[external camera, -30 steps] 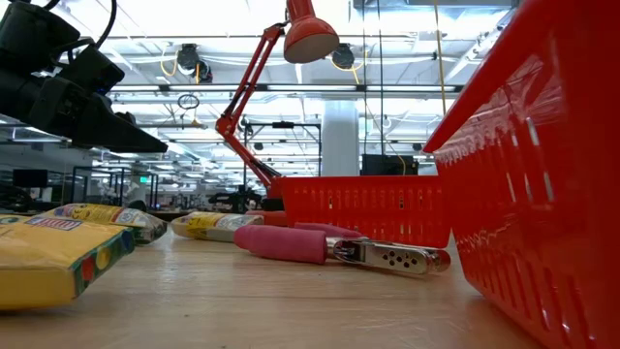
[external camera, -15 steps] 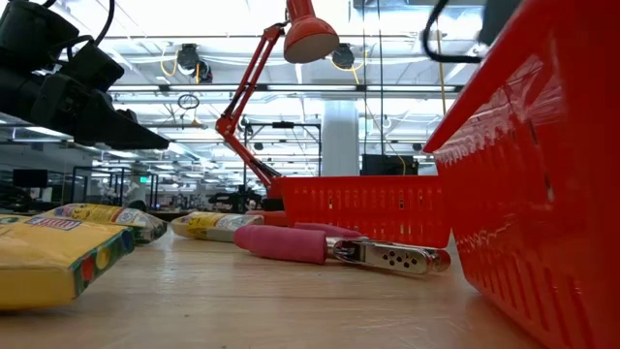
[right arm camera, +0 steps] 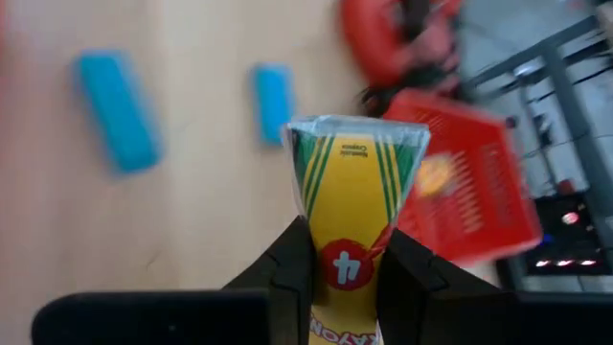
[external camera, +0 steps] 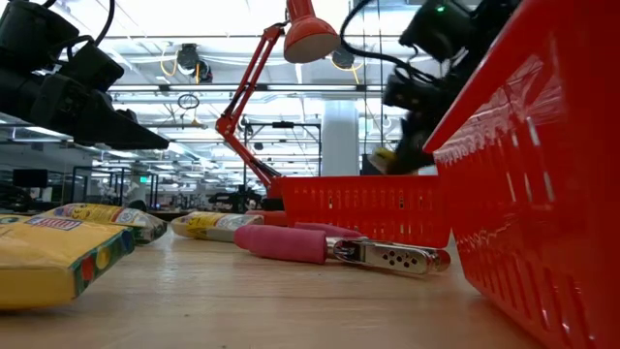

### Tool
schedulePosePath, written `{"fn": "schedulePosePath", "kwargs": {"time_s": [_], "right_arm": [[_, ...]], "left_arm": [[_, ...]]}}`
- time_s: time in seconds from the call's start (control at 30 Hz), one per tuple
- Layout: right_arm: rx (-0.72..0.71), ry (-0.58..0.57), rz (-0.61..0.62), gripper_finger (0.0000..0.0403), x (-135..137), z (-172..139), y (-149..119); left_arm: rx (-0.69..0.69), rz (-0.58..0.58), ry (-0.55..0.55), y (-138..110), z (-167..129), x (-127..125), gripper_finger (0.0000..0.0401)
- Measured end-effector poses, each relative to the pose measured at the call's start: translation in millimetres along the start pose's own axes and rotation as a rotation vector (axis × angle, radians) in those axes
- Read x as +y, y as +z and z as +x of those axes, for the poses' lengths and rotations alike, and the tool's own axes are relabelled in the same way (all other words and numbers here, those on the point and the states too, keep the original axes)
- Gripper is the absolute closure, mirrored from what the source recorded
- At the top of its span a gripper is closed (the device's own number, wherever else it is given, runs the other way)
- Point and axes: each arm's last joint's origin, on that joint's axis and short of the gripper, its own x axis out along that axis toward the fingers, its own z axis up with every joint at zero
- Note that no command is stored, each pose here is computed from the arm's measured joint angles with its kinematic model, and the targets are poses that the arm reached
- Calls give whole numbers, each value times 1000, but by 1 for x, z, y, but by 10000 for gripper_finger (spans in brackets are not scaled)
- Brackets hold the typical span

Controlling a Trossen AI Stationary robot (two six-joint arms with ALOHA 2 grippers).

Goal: Pick & Place School Supplies
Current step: Put the yellow crayon pack into the top red basket

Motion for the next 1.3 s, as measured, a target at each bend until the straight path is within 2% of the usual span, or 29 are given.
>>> {"fn": "schedulePosePath", "kwargs": {"time_s": [0.13, 0.27, 0.4, 0.57, 0.73, 1.0, 1.3], "right_arm": [[-125, -101, 76, 342, -29, 12, 12], [-259, -147, 198, 342, -64, 24, 16], [-290, -136, 317, 342, -94, 36, 5], [-298, -70, 420, 342, -116, 45, -9], [-314, -5, 465, 342, -121, 52, -12], [-200, 97, 444, 342, -114, 76, -10], [-81, 138, 433, 342, -112, 97, -7]], "left_arm": [[-1, 0, -4, 0, 0, 0, 158], [-1, 0, -4, 0, 0, 0, 158], [0, 0, -4, 0, 0, 0, 158], [-1, 4, -4, 0, 0, 0, 158], [-1, 5, -3, 0, 0, 0, 158], [-6, -2, -2, 0, 0, 0, 158], [4, 0, -2, -1, 0, 0, 158]]}}
